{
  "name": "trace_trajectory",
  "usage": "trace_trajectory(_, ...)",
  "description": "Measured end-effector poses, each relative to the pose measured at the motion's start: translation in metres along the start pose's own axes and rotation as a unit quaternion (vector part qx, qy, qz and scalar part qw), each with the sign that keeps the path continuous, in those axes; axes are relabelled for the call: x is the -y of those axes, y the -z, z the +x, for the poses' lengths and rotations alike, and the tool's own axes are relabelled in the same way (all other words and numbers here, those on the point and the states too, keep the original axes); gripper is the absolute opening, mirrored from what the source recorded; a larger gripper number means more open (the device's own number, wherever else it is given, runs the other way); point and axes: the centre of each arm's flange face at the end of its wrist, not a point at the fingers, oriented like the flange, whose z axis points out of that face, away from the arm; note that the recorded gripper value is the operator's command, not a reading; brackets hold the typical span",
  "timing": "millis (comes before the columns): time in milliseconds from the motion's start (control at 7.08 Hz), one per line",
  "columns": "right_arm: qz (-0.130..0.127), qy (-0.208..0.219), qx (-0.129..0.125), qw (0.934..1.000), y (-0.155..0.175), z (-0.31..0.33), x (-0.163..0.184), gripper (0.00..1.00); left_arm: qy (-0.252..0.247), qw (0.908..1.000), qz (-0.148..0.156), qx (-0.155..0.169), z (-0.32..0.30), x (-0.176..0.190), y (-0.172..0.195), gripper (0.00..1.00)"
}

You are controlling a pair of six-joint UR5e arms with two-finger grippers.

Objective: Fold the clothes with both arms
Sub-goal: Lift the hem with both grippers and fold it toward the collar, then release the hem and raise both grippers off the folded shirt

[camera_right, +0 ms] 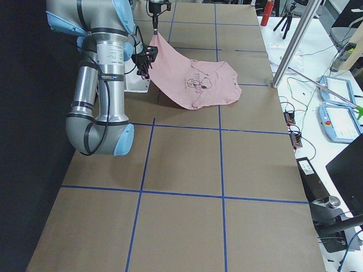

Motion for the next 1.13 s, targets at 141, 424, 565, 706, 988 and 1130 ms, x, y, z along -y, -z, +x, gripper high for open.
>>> trace_trajectory(141, 0.016, 0.004, -0.002, 0.9999, -0.002, -0.027, 0.023, 0.0, -0.024, 0.9994, 0.024, 0.007, 0.006, 0.026, 0.0, 0.0)
trace_trajectory(424, 0.062, 0.01, -0.036, 0.9973, -0.034, -0.076, 0.119, 0.0, -0.059, 0.9933, 0.088, 0.047, 0.006, 0.113, -0.004, 0.0)
trace_trajectory(565, 0.072, 0.013, -0.049, 0.9961, -0.05, -0.078, 0.175, 0.0, -0.063, 0.9896, 0.11, 0.068, 0.006, 0.153, -0.008, 0.0)
trace_trajectory(706, 0.082, 0.015, -0.056, 0.995, -0.068, -0.072, 0.223, 0.0, -0.063, 0.9866, 0.126, 0.082, 0.006, 0.186, -0.014, 0.0)
trace_trajectory(988, 0.101, 0.018, -0.061, 0.9929, -0.112, -0.062, 0.287, 0.0, -0.062, 0.9823, 0.151, 0.093, -0.001, 0.246, -0.041, 0.0)
trace_trajectory(1130, 0.106, 0.022, -0.06, 0.9923, -0.138, -0.064, 0.307, 0.0, -0.064, 0.9806, 0.159, 0.096, -0.008, 0.272, -0.061, 0.0)
